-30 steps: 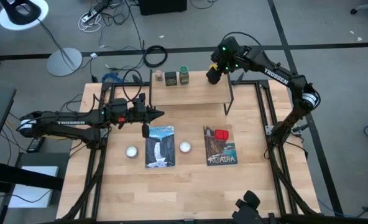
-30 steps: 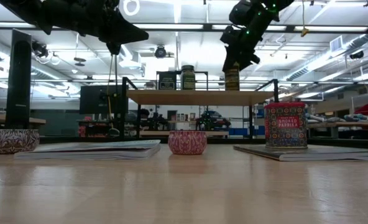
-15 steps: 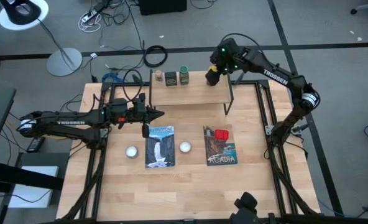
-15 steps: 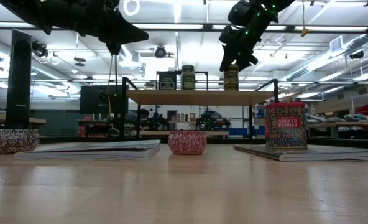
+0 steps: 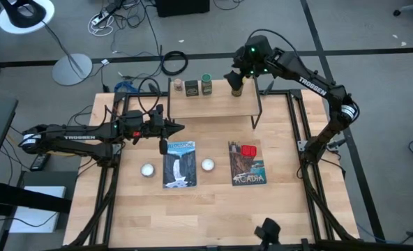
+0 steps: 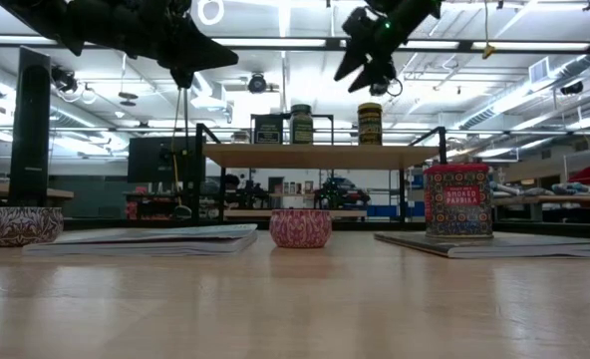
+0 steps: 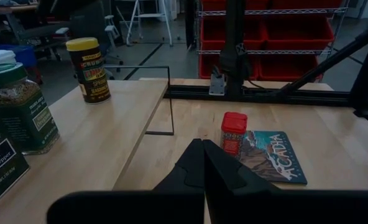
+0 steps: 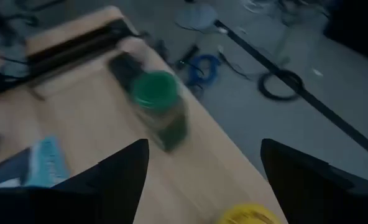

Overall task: Shelf spices
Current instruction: Adjust the green spice

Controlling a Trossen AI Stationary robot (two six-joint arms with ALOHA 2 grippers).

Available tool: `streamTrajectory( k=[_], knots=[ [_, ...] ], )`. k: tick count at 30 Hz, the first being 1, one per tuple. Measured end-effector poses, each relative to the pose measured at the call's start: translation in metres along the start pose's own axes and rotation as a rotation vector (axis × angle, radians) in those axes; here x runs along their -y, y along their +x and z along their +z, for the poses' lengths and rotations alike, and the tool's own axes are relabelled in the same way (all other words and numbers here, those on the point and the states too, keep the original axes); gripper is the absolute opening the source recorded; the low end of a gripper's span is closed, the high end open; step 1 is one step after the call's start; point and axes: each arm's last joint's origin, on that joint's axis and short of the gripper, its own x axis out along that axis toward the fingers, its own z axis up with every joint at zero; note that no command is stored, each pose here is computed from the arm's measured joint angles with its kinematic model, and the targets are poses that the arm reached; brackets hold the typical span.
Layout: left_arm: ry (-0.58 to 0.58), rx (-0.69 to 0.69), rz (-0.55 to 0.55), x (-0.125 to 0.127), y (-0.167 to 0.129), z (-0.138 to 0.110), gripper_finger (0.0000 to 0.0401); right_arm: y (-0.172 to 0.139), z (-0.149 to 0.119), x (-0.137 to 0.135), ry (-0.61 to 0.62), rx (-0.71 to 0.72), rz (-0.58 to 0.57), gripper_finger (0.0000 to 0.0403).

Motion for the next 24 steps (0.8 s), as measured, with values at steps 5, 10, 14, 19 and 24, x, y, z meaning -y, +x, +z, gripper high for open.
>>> streamTrajectory(
  k=[5, 10, 14, 19, 24],
  knots=[
    [0.001, 0.001, 0.0, 0.0, 0.0, 0.0, 0.0001, 0.0, 0.005, -0.014, -0.077, 0.049, 0.057, 0.0313],
    [-0.003, 0.004, -0.001, 0.0, 0.0, 0.0, 0.0001, 0.012, 0.006, -0.016, -0.106, 0.057, 0.067, 0.0318],
    [-0.007, 0.011, -0.008, 0.0, 0.0, 0.001, 0.0001, 0.032, 0.006, -0.015, -0.112, 0.063, 0.092, 0.0318],
    [-0.008, 0.009, -0.018, 0.001, 0.0, 0.001, 0.0001, 0.055, 0.003, -0.015, -0.127, 0.066, 0.109, 0.0319],
    [-0.004, 0.005, -0.017, 0.001, 0.0, 0.0, 0.0001, 0.073, 0.001, -0.014, -0.12, 0.068, 0.137, 0.0319]
  ],
)
